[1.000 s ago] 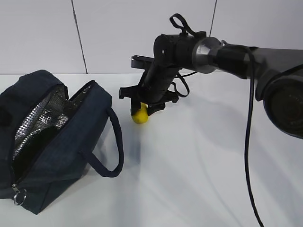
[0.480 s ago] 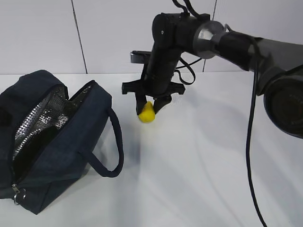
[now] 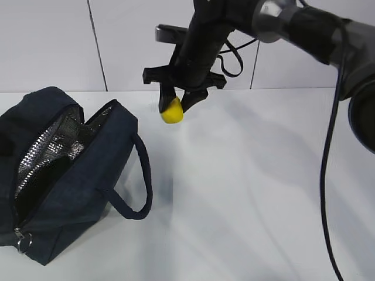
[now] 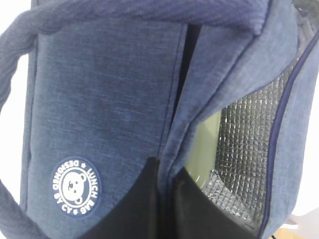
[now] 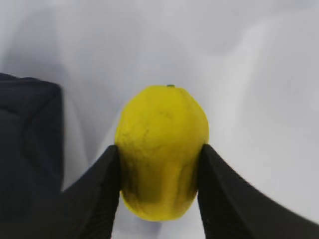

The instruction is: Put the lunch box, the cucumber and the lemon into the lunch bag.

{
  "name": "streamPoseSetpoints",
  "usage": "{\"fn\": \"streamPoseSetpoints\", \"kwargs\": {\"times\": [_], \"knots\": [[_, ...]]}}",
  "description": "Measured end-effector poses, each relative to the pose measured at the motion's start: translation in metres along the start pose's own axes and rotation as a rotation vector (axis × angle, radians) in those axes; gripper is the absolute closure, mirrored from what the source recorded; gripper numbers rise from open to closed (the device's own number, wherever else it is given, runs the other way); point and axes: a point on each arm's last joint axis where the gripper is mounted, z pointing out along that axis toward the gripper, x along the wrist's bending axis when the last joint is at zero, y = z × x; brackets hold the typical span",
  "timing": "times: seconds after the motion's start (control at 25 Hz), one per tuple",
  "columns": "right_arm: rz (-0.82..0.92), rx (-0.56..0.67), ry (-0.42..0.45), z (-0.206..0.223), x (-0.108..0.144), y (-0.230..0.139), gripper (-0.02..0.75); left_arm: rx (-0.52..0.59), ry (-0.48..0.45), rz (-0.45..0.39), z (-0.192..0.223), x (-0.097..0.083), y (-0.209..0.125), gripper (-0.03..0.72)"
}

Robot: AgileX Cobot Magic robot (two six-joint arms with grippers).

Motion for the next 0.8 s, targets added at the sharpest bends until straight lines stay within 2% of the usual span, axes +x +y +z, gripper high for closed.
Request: {"fn": "streamPoseSetpoints", "kwargs": {"times": [0.28, 0.8], "knots": [[-0.066, -0.088, 0.068, -0.056, 0.019, 0.001, 0.405, 0.003, 0.008, 0.006, 0.000, 0.001, 0.000, 0.690], [-0.131, 0.002, 0.268, -0.089, 0.036, -0.035, 0.405, -0.003, 0.013, -0.014, 0.000, 0.001, 0.000, 0.690]]}}
